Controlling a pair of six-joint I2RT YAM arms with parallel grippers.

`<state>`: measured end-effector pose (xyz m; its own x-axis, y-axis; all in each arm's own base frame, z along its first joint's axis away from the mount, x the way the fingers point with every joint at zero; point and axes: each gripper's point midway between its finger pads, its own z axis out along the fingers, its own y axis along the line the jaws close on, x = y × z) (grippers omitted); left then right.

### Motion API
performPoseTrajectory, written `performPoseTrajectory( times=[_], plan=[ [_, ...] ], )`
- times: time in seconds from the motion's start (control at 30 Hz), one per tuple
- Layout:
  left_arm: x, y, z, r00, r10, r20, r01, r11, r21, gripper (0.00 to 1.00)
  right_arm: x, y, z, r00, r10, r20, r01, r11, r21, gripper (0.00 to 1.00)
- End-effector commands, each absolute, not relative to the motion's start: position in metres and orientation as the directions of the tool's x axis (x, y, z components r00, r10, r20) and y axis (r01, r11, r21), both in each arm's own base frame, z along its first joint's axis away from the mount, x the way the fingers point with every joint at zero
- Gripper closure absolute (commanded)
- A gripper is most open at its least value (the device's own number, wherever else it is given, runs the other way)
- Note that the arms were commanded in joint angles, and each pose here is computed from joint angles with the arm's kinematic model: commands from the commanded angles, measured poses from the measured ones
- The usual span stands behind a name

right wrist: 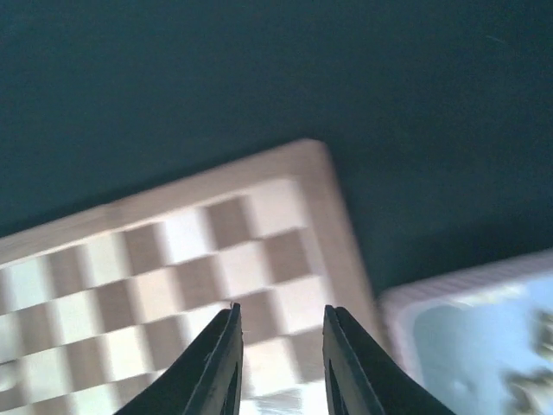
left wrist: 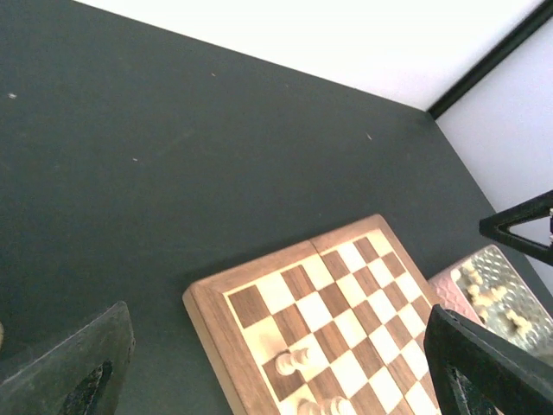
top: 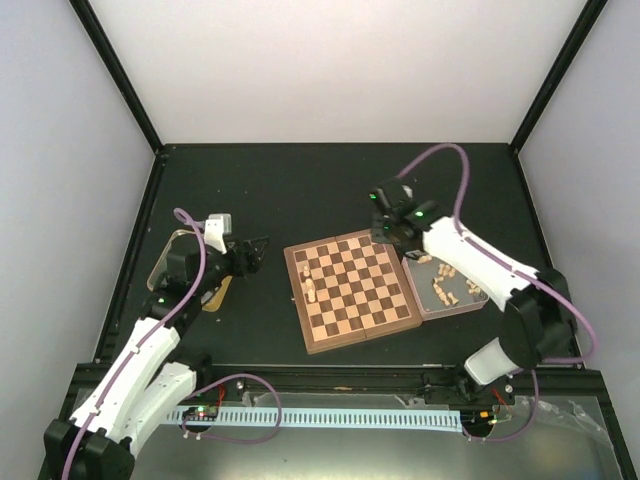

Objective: Set up the chess pieces on the board
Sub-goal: Pick up the chess piece from the storage box.

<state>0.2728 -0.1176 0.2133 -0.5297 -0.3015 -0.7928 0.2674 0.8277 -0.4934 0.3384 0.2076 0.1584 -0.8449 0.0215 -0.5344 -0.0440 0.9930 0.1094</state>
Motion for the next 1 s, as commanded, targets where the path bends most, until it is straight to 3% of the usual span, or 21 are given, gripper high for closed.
performPoseTrajectory(
  times=[0.0, 0.33, 0.57, 0.97],
  plan=[
    [0.268, -0.141, 0.247, -0.491, -0.261, -0.831, 0.433, 0.755, -0.493, 0.07, 0.336, 0.131, 0.152, -0.803, 0.206, -0.559, 0.162, 0.979, 0.128, 0.73],
    [0.267, -0.147, 0.253, -0.485, -0.271, -0.832, 0.464, 0.726, -0.507, 0.07, 0.296, 0.010, 0.104, -0.758, 0.415, -0.502, 0.446, 0.893, 0.064, 0.75],
    [0.268, -0.147, 0.251, -0.491, -0.274, -0.827, 0.457, 0.727, -0.513, 0.07, 0.301, 0.015, 0.078, -0.815, 0.404, -0.417, 0.399, 0.911, 0.102, 0.78],
    [0.266, -0.148, 0.250, -0.494, -0.265, -0.828, 0.463, 0.726, -0.509, 0.07, 0.308, 0.014, 0.056, -0.841, 0.390, -0.375, 0.397, 0.916, 0.062, 0.76]
  ],
)
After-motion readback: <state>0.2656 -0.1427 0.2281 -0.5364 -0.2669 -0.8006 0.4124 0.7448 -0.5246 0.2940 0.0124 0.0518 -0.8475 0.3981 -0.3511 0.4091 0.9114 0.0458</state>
